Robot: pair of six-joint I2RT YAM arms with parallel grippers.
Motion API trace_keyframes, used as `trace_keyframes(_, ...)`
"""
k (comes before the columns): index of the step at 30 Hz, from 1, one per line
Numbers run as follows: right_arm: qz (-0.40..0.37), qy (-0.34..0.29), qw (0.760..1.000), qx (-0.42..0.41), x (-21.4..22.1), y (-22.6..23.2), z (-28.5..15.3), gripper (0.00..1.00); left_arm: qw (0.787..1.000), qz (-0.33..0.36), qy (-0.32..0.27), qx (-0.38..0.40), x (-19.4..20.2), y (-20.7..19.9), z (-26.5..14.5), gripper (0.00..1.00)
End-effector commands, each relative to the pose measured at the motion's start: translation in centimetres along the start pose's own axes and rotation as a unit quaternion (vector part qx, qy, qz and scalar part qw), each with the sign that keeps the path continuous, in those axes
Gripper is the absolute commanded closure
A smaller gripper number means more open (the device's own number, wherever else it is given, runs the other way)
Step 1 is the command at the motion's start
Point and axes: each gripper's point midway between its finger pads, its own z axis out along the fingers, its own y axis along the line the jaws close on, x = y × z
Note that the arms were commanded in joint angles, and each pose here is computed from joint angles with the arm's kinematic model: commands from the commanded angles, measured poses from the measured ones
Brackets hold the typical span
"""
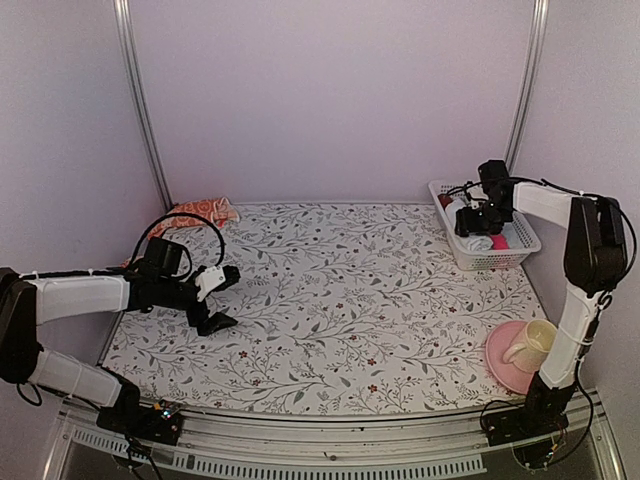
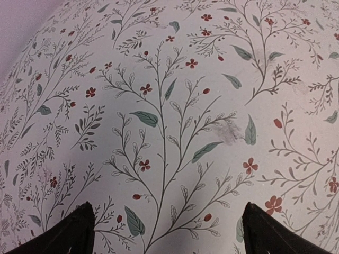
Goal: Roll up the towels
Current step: Adjust the towel in the storage box.
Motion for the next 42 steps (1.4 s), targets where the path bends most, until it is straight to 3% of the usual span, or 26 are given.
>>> trace_keyframes(1,-0.03,0.006,1.0,-0.003,-0.1,0.8,-2.6,0.28,1.0,-0.003,-0.003,-0.003,0.1,0.2,0.0,0.03)
trace_keyframes(6,-0.039,-0.024,0.999,-0.011,-1.4,1.2,-4.8,0.27,1.0,-0.004,-0.002,-0.003,0.1,0.3,0.0,0.03)
trace_keyframes(11,-0.036,-0.095,0.994,-0.034,-4.0,2.3,-6.6,0.29,1.0,-0.004,-0.002,-0.004,0.1,0.3,0.0,0.03)
trace_keyframes(16,-0.03,-0.174,0.982,-0.064,-6.5,3.9,-7.0,0.32,1.0,-0.004,-0.001,-0.006,0.2,0.3,0.0,0.03)
trace_keyframes(23,0.016,-0.235,0.966,-0.103,-7.1,4.9,-5.8,0.31,1.0,-0.003,0.0,-0.007,0.3,0.3,0.0,0.03)
trace_keyframes(33,0.038,-0.271,0.946,-0.175,-6.9,6.9,-3.9,0.3,1.0,-0.002,-0.001,-0.009,0.3,0.4,0.0,0.03)
trace_keyframes(42,0.078,-0.241,0.956,-0.146,-5.2,5.7,-0.6,0.29,1.0,-0.002,0.001,-0.01,0.4,0.4,0.0,0.03)
